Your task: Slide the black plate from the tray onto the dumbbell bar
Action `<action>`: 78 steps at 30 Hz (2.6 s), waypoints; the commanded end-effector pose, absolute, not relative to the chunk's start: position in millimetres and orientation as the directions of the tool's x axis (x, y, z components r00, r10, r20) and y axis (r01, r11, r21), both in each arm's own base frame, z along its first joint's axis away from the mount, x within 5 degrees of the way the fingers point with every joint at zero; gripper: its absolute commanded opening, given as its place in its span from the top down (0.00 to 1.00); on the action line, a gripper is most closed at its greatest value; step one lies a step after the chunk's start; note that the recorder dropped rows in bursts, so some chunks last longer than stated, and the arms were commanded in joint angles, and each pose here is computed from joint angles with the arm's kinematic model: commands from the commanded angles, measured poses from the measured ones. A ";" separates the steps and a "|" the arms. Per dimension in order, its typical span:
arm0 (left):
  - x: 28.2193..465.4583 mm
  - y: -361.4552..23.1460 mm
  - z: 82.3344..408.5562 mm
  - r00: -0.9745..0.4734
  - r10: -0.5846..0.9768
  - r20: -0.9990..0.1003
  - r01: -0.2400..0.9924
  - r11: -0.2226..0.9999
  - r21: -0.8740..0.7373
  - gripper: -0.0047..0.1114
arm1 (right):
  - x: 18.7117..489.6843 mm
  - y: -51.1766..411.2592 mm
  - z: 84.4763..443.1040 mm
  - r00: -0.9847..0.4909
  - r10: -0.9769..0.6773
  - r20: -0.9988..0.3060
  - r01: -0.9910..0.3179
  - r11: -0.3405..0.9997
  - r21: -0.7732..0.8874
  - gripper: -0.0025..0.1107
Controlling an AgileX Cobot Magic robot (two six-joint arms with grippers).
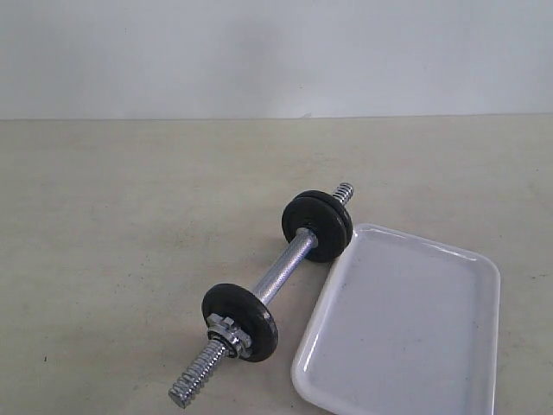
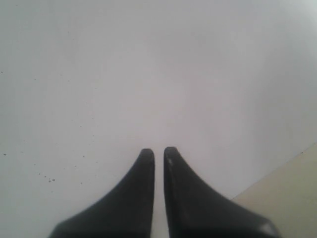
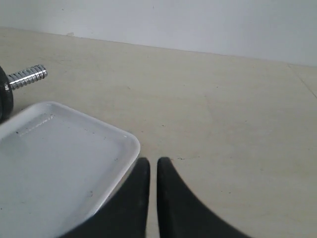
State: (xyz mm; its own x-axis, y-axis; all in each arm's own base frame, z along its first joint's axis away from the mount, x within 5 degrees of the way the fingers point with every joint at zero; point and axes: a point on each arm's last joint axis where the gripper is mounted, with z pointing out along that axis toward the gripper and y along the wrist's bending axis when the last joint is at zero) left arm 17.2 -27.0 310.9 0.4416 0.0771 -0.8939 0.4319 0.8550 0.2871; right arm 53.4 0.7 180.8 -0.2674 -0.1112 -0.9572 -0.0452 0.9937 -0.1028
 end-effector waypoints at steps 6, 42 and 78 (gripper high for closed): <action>17.2 -26.0 310.5 0.437 0.065 -0.897 0.428 0.862 0.271 0.92 | 53.5 1.1 182.4 -0.247 -0.110 -0.963 -0.046 0.994 -0.102 0.94; 24.0 -0.1 314.6 0.319 -0.429 -0.845 0.229 0.900 -0.371 0.92 | 53.5 1.1 182.4 -0.247 -0.108 -0.963 -0.046 0.994 -0.100 0.94; 56.1 -6.1 202.3 -0.031 0.023 -0.999 0.110 0.994 0.019 0.92 | 53.9 1.1 183.7 -0.233 -0.108 -0.966 -0.044 0.994 -0.100 0.94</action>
